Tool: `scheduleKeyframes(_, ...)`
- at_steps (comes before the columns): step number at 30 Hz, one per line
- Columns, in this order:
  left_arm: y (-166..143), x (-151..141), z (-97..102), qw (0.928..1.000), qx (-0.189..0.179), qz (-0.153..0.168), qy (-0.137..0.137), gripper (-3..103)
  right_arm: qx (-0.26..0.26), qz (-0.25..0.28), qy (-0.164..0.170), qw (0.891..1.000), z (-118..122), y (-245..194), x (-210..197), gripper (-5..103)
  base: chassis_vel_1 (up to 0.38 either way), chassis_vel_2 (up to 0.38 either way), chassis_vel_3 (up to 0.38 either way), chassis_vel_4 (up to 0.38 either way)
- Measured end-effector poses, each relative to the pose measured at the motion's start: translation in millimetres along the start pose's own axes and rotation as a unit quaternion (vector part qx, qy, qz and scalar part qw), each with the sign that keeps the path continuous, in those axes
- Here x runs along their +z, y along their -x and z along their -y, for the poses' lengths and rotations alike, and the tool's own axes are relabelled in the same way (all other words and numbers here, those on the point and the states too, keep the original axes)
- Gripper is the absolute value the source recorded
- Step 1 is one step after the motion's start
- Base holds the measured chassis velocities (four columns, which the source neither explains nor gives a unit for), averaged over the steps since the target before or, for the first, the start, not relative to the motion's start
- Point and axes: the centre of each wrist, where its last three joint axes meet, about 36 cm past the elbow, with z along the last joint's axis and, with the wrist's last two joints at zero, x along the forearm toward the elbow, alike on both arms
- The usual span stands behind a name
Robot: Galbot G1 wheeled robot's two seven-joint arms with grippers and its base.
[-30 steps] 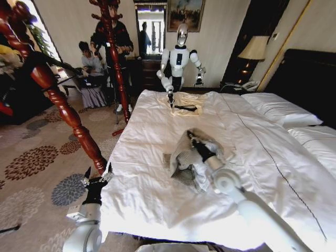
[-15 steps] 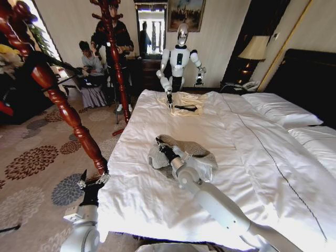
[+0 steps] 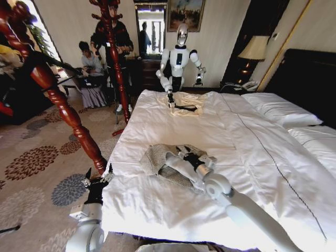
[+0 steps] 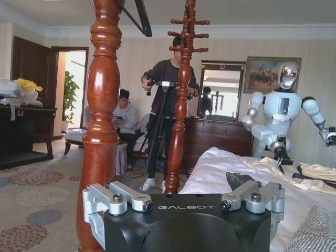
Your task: Pick up the clothes from the bed and hang them on the clothes hanger.
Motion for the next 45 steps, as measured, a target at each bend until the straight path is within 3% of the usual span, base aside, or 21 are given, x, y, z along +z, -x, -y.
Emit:
scheduleKeyframes(4,-1,-6,1.9,1.0,0.004,0.008,-0.003,100,0.014,-0.03,-0.06,0.998,-1,-36,-12,95,0.0,0.0,0.0,0.0)
scheduleKeyframes(5,-1,-6,1.9,1.0,0.004,0.008,-0.003,100,0.014,-0.03,-0.06,0.998,-1,-36,-12,95,0.0,0.0,0.0,0.0)
scheduleKeyframes(8,-4,-11,5.5,0.9999,0.009,0.012,-0.005,100,0.028,-0.065,-0.156,0.985,4,-44,-20,100,0.0,0.0,0.0,0.0)
scheduleKeyframes(10,-5,-15,6.0,0.9998,0.011,0.017,-0.004,100,0.03,-0.083,-0.194,0.977,16,-40,-22,100,0.0,0.0,0.0,0.0)
scheduleKeyframes(12,-5,-16,5.8,0.9997,0.011,0.019,-0.004,100,0.023,-0.084,-0.195,0.977,25,-36,-21,100,0.0,0.0,0.0,0.0)
scheduleKeyframes(16,-7,-23,4.9,0.9997,0.006,0.023,-0.008,100,-0.057,-0.072,-0.163,0.982,97,-9,-9,100,0.0,0.0,0.0,0.0)
scheduleKeyframes(17,-7,-23,4.9,0.9997,0.006,0.023,-0.008,100,-0.057,-0.072,-0.163,0.982,97,-9,-9,100,0.0,0.0,0.0,0.0)
scheduleKeyframes(18,-8,-24,4.8,0.9997,0.005,0.022,-0.01,100,-0.084,-0.068,-0.16,0.981,112,-5,-8,100,0.0,0.0,0.0,0.0)
scheduleKeyframes(20,-7,-27,3.2,0.9996,0.003,0.024,-0.012,100,-0.146,-0.06,-0.161,0.974,141,2,-8,100,0.0,0.0,0.0,0.0)
scheduleKeyframes(23,-5,-27,1.1,0.9996,-0.001,0.024,-0.014,100,-0.239,-0.058,-0.166,0.955,170,6,-18,100,0.0,0.0,0.0,0.0)
scheduleKeyframes(26,-3,-24,1.9,0.9996,-0.003,0.023,-0.016,100,-0.27,-0.056,-0.173,0.945,184,9,-23,100,0.0,0.0,0.0,0.0)
scheduleKeyframes(34,-2,-19,6.7,0.9996,-0.002,0.019,-0.019,100,-0.242,-0.098,-0.198,0.945,231,17,-17,100,0.0,0.0,0.0,0.0)
scheduleKeyframes(41,0,-18,3.7,0.9997,-0.004,0.016,-0.016,100,-0.241,-0.118,-0.199,0.942,245,22,-3,100,0.0,0.0,0.0,0.0)
scheduleKeyframes(45,2,-15,2.9,0.9998,-0.004,0.014,-0.016,100,-0.269,-0.121,-0.2,0.934,246,25,4,103,0.0,0.0,0.0,0.0)
